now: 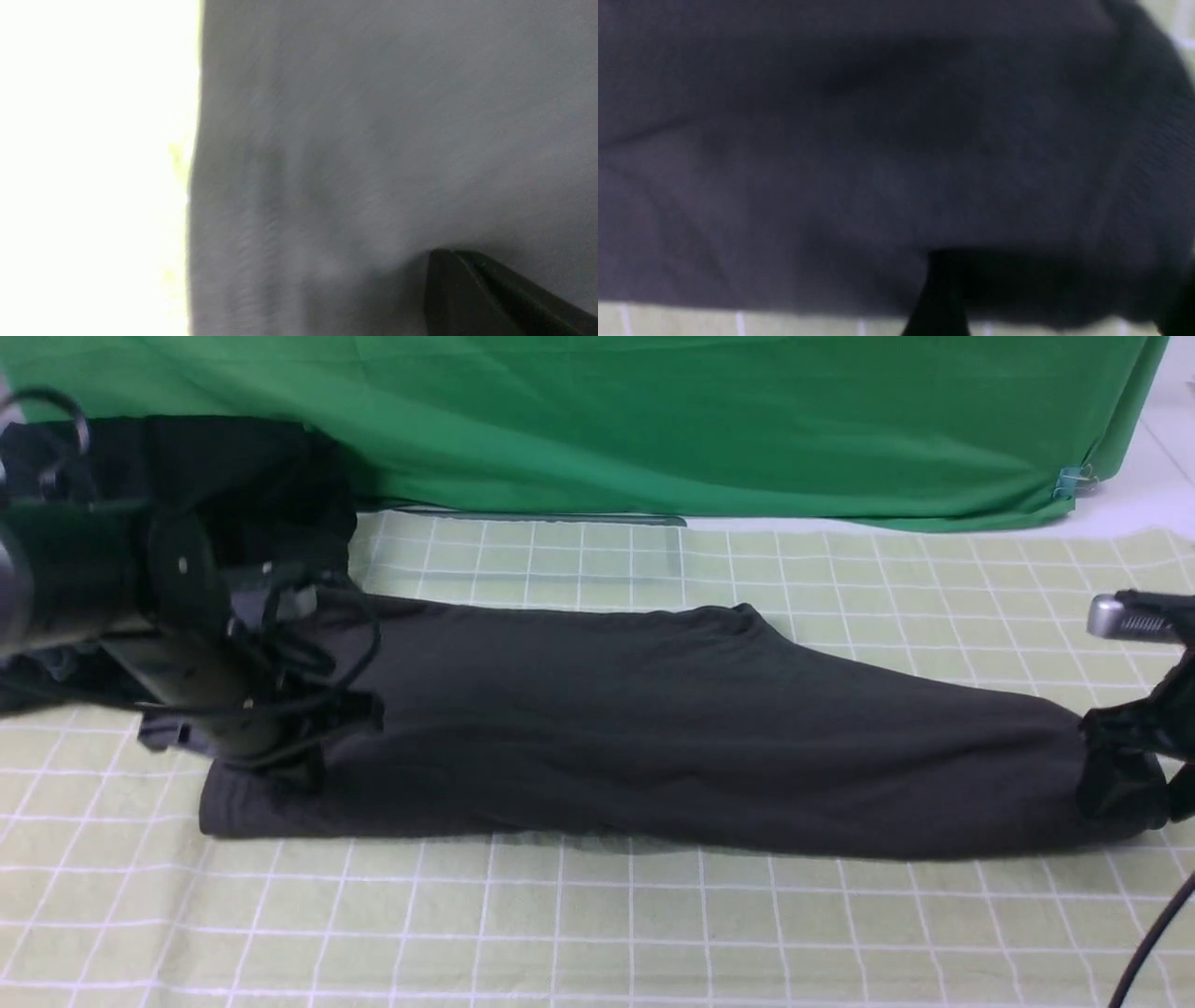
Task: Fold a long-sleeved shirt over a green coffee tablecloth.
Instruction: 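Pull the folded dark garment lengthwise by its ends to straighten it flat on the table, then fold the right end of the dark garment over onto its left end with the right gripper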
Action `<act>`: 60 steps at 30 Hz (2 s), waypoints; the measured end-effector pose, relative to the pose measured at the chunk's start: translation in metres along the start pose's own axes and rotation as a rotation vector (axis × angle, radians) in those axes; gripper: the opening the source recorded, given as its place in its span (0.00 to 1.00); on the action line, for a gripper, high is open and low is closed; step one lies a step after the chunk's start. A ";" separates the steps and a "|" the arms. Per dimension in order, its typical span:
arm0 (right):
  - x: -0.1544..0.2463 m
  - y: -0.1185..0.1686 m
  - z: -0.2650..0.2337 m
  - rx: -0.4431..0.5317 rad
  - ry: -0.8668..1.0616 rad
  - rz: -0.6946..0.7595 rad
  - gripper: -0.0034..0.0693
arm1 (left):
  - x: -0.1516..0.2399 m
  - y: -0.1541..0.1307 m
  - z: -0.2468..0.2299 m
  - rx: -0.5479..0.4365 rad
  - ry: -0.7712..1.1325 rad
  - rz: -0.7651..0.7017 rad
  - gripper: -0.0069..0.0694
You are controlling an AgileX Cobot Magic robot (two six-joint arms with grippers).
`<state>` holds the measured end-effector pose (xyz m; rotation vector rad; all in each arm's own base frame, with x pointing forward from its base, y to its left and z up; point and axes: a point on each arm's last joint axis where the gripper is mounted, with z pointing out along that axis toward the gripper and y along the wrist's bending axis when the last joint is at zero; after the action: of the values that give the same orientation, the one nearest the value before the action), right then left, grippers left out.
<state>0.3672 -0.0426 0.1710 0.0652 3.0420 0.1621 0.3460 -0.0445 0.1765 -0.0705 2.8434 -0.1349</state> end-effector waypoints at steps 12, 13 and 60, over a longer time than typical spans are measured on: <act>0.005 -0.009 -0.002 0.118 0.056 0.017 0.16 | 0.001 0.005 0.006 0.004 0.008 -0.031 0.09; 0.005 -0.010 -0.002 0.127 0.058 0.014 0.23 | 0.001 0.005 0.006 0.007 0.011 -0.034 0.09; -0.004 -0.062 -0.056 0.135 -0.033 0.166 0.09 | 0.023 0.004 -0.097 0.014 -0.060 0.026 0.09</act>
<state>0.3631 -0.1099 0.2205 0.3278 3.0083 -0.0328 0.2952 -0.0339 0.2622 -0.0336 2.7824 -0.1451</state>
